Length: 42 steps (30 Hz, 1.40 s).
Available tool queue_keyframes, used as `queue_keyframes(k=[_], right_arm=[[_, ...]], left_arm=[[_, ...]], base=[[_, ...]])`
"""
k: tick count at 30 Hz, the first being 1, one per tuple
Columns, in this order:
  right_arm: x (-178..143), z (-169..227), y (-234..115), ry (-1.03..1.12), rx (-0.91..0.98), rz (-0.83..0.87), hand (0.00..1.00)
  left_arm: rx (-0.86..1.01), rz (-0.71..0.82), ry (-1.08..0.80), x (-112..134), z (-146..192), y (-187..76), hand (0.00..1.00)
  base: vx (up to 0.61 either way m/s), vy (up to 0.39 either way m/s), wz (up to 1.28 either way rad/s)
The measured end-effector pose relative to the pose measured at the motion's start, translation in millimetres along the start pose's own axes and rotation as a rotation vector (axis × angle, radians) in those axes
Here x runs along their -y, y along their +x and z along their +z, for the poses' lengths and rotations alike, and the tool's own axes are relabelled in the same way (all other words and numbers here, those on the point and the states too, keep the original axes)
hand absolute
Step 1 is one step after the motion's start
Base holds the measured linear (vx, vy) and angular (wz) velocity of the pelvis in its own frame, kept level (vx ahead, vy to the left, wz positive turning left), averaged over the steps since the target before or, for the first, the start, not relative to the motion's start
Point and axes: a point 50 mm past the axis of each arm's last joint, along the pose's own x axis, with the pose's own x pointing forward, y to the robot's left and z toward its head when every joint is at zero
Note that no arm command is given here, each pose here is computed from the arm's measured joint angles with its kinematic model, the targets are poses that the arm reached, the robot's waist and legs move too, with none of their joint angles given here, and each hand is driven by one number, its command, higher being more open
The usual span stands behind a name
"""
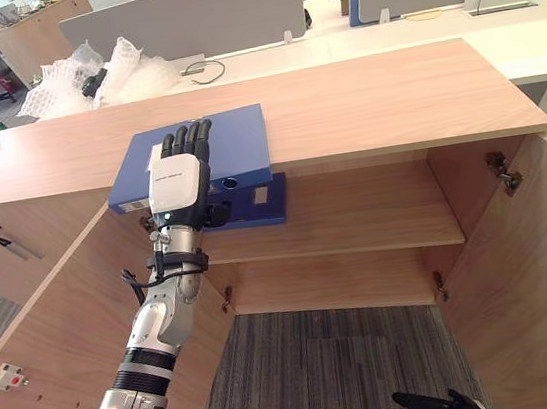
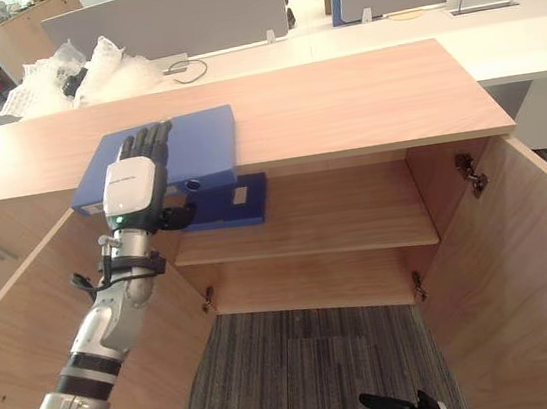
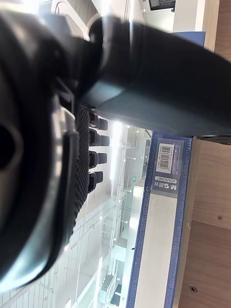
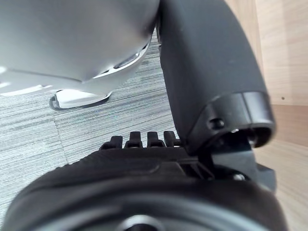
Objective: Walk over to the cabinet, pick up the folder, carry it to the office cabinet, place the folder inside the office cabinet, then close the office cabinet door
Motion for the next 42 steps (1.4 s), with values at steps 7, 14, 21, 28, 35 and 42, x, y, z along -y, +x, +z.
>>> queue_keyframes(k=[7,14,21,28,35,42], right_arm=[[0,-1,0,0.000,-0.002,0.002,1.00],[0,-1,0,0.000,-0.002,0.003,1.00],[-3,1,0,0.004,0.007,0.009,1.00],[-5,0,-1,0.007,0.003,0.014,1.00],[-3,5,0,0.005,0.015,0.012,1.00],[-5,6,1,0.003,0.016,0.026,1.00]], left_arm=[[-0.001,0.007,0.041,-4,-5,15,1.00],[0.026,-0.018,0.120,-4,-6,27,1.00],[-0.017,-0.136,0.178,14,-21,29,0.00],[-0.023,-0.014,0.157,-3,-18,47,0.00],[-0.055,0.008,0.149,-9,-22,54,0.00],[-0.106,0.014,0.105,-7,-28,50,0.00]], base=[[0.00,0.000,0.00],[0.00,0.000,0.00],[0.00,0.000,0.00],[0.01,0.005,-0.02],[0.01,0.004,-0.05],[0.00,0.000,0.00]])
